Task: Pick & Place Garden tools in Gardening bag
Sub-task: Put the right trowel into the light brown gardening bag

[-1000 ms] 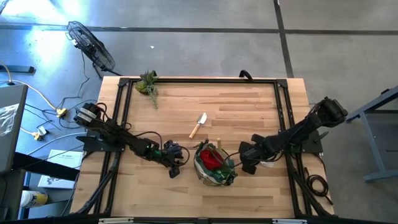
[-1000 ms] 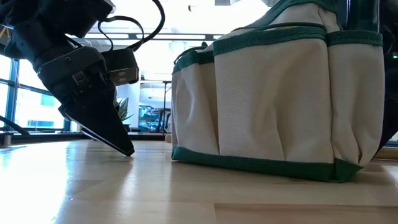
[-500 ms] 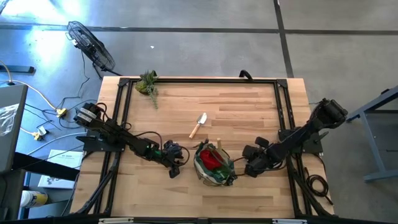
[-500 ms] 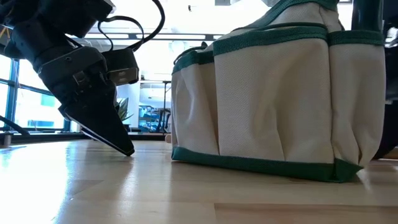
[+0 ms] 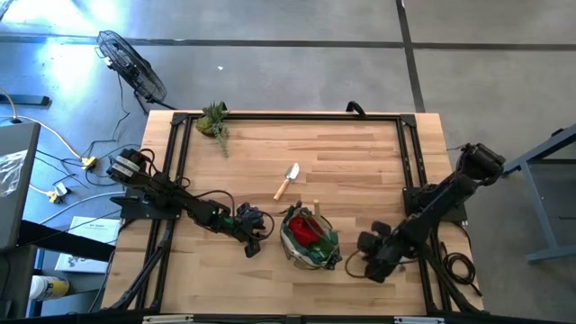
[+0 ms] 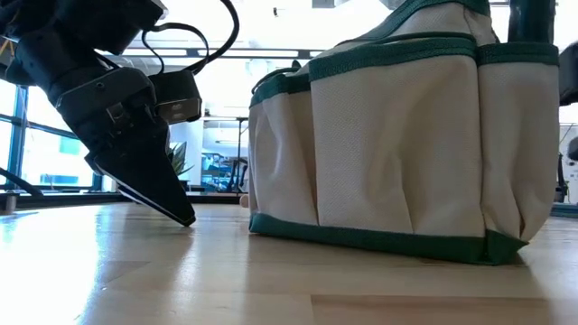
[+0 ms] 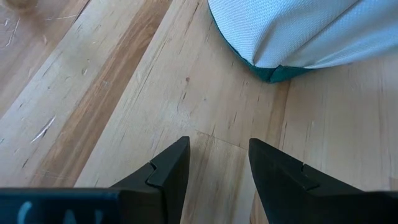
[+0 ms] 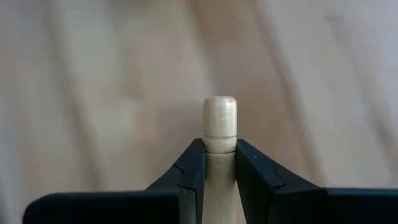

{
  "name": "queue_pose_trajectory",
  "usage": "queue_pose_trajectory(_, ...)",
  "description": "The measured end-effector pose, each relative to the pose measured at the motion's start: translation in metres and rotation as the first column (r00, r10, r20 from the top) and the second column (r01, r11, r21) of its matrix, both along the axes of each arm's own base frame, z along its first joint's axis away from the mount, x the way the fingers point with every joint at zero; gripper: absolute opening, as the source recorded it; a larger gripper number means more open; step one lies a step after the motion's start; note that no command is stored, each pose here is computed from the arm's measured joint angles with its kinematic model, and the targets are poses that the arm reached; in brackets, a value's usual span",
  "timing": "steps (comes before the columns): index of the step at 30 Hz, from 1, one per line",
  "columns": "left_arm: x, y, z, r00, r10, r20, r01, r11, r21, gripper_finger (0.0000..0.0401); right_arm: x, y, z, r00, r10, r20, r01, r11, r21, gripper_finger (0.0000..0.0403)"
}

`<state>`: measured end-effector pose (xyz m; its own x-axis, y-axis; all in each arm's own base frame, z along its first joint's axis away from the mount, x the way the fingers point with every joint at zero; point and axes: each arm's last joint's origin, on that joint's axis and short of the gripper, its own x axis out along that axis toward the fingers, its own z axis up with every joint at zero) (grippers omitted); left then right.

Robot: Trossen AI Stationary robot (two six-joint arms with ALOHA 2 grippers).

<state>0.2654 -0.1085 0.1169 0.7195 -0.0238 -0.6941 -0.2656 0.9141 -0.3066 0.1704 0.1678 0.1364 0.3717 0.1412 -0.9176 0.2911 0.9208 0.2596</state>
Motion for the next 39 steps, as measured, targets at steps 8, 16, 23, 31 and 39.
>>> queue_pose_trajectory(8,0.000,0.000,0.000,1.000,0.001,0.002,-0.001,1.000,-0.001,0.0161,0.003,0.037,0.018,0.942,0.105,0.320,-0.155,0.978,0.137,0.0053)
queue_pose_trajectory(16,0.000,0.000,0.000,1.000,0.007,0.005,-0.007,1.000,-0.013,0.0161,0.003,0.059,0.043,0.762,0.163,0.627,-0.284,0.954,0.097,0.0053)
queue_pose_trajectory(23,0.004,-0.005,0.004,0.997,-0.062,0.044,0.066,0.994,-0.088,0.0161,-0.002,0.073,0.065,0.531,0.241,0.813,-0.341,0.939,-0.055,0.0053)
queue_pose_trajectory(31,0.010,-0.022,0.023,0.892,-0.376,0.251,0.436,0.863,-0.257,0.0161,-0.003,0.075,0.072,0.466,0.245,0.850,-0.306,0.946,-0.106,0.0053)
queue_pose_trajectory(39,0.008,-0.040,0.036,0.810,-0.455,0.371,0.560,0.787,-0.259,0.0161,-0.002,0.076,0.082,0.355,0.279,0.892,-0.316,0.934,-0.167,0.0053)
